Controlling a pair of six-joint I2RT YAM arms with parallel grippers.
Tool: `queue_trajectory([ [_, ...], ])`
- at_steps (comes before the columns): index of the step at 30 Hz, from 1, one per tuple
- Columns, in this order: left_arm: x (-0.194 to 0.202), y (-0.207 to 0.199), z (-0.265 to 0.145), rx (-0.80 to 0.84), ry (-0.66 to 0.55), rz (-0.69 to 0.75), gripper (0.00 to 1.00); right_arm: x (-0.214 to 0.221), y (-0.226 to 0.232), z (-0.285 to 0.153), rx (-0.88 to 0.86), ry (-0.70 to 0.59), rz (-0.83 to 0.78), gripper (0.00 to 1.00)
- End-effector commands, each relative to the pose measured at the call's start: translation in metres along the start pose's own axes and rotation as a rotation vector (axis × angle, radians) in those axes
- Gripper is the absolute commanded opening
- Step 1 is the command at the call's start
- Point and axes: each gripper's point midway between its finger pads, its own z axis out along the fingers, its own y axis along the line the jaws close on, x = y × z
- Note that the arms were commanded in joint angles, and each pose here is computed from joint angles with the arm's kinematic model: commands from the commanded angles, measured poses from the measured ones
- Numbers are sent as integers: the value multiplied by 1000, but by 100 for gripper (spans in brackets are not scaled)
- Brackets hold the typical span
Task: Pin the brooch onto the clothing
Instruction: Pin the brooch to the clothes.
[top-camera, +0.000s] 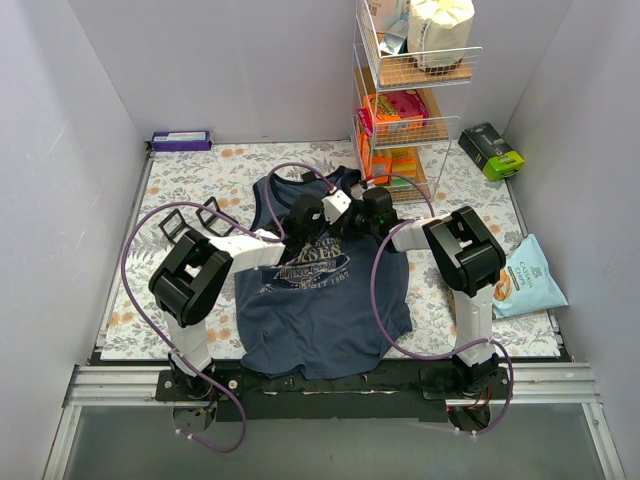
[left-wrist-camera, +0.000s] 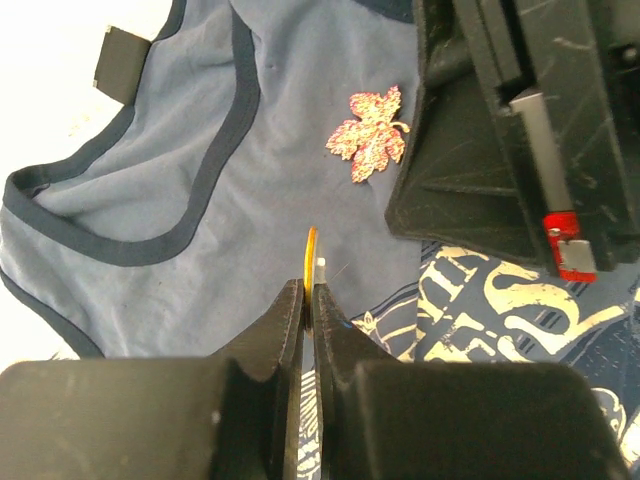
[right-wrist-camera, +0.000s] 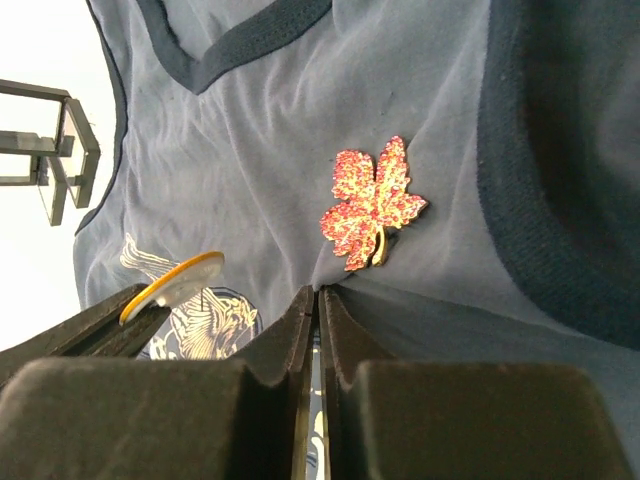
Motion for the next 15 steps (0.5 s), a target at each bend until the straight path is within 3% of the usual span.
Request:
queue_trajectory([
  [1, -4, -11, -3, 23, -16, 32, 0, -12, 2, 6, -2, -21, -1, 4],
  [15, 18, -37, 7, 40, 54, 116, 0, -25, 15, -9, -4, -58, -17, 1],
])
